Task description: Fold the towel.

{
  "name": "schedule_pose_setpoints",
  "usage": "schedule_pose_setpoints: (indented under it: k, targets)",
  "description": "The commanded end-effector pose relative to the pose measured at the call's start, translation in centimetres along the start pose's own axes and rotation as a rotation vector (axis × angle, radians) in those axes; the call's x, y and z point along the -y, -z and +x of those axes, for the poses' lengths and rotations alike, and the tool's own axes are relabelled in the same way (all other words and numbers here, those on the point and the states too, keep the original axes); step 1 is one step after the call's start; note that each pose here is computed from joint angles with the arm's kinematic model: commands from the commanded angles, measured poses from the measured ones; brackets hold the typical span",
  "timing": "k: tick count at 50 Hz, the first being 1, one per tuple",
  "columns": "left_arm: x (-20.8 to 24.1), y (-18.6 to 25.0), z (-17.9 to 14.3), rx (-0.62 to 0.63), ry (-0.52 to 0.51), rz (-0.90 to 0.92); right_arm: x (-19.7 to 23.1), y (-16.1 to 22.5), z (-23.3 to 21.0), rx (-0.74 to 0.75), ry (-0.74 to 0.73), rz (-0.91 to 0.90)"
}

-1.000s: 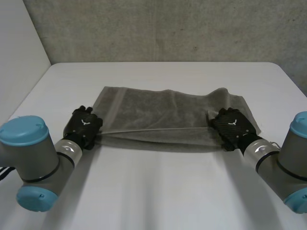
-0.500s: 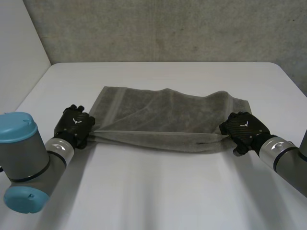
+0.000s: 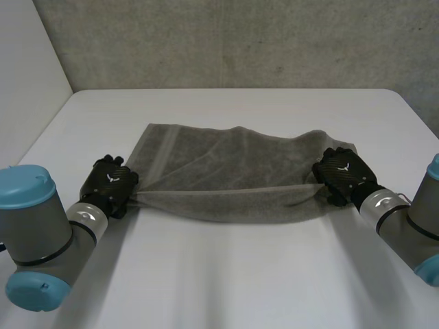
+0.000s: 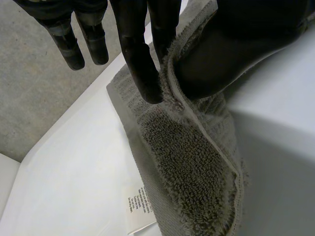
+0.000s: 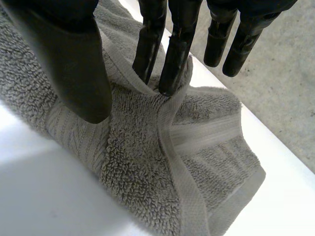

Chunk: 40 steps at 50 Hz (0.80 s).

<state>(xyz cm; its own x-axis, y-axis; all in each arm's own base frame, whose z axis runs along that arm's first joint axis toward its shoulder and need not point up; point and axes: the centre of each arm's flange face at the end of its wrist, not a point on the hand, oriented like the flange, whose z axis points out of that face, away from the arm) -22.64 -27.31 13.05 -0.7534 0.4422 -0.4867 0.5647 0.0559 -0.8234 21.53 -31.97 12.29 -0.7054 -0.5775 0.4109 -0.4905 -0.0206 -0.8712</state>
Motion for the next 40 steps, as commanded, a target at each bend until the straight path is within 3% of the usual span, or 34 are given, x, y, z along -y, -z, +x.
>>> schedule_pose_setpoints:
  k: [1, 18, 28, 40]
  targets:
    - [0.0, 0.0, 0.0, 0.001, 0.0, 0.0, -0.9, -1.1, -0.4, 0.016, -0.043, -0.011]
    - [0.5, 0.3, -0.6, 0.01, 0.001, 0.002, 0.5, -1.5, -0.3, 0.009, -0.018, 0.054]
    - [4.3, 3.8, -2.8, 0.023, 0.009, 0.028, 9.8, 5.7, 4.4, -0.047, -0.04, 0.167]
    - [7.2, 6.4, -5.0, -0.005, 0.118, 0.092, 10.7, 9.6, 5.0, 0.078, -0.094, 0.026]
